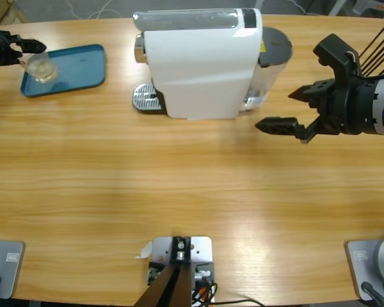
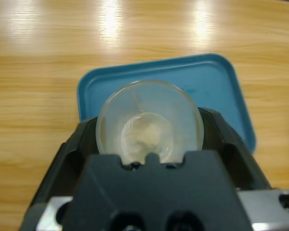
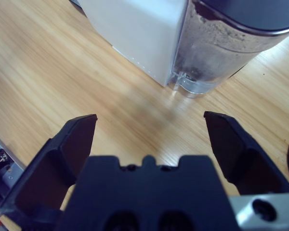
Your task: Pour coffee
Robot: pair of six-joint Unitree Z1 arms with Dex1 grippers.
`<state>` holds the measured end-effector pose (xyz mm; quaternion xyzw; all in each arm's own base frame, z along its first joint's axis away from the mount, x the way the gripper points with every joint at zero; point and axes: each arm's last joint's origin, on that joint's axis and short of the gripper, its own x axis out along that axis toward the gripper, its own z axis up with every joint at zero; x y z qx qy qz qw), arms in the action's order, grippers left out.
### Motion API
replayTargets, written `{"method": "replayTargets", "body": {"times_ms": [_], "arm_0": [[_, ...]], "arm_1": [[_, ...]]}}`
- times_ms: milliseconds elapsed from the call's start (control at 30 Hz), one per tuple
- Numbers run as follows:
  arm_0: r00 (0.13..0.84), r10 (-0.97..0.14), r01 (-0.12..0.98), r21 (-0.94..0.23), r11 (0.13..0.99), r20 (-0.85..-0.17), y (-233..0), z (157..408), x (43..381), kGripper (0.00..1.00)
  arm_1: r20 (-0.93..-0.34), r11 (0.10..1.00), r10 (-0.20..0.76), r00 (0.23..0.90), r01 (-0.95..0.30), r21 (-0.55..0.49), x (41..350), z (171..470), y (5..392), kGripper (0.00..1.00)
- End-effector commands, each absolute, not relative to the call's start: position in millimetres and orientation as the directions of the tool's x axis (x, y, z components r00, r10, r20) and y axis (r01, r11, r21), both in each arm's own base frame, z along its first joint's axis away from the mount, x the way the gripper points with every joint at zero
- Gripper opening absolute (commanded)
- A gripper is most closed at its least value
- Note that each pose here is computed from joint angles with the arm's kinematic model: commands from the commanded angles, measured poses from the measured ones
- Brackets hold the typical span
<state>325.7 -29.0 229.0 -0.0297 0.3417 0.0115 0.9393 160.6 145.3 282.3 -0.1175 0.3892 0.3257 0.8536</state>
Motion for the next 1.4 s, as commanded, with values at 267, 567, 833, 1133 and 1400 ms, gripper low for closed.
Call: {"method": "replayTargets", "body": {"times_ms": [267, 567, 833, 1133, 1400], "arm_0": [[0.726, 0.026, -0.071, -0.037, 0.997, -0.687, -34, 192, 360, 0.0], [0.718, 0.001, -0.06, -0.06, 0.996, -0.696, -36, 189, 352, 0.744], [0.795, -0.031, -0.016, -0.072, 0.997, -0.606, -38, 233, 327, 0.991], [0.839, -0.051, 0.005, -0.086, 0.996, -0.541, -26, 314, 220, 0.991], [0.699, -0.293, 0.308, -0.095, 0.947, -0.652, -41, 324, 102, 1.0]], "arm_1": [[-0.787, 0.763, 0.422, 0.451, -0.645, 0.039, 164, 261, 150, 1.0], [-0.787, 0.766, 0.419, 0.453, -0.642, 0.038, 164, 262, 150, 1.0], [-0.78, 0.766, 0.423, 0.46, -0.641, 0.037, 159, 269, 146, 1.0], [-0.74, 0.774, 0.44, 0.508, -0.633, 0.025, 150, 304, 135, 1.0], [-0.732, 0.79, 0.408, 0.545, -0.613, -0.017, 126, 318, 110, 1.0]]}}
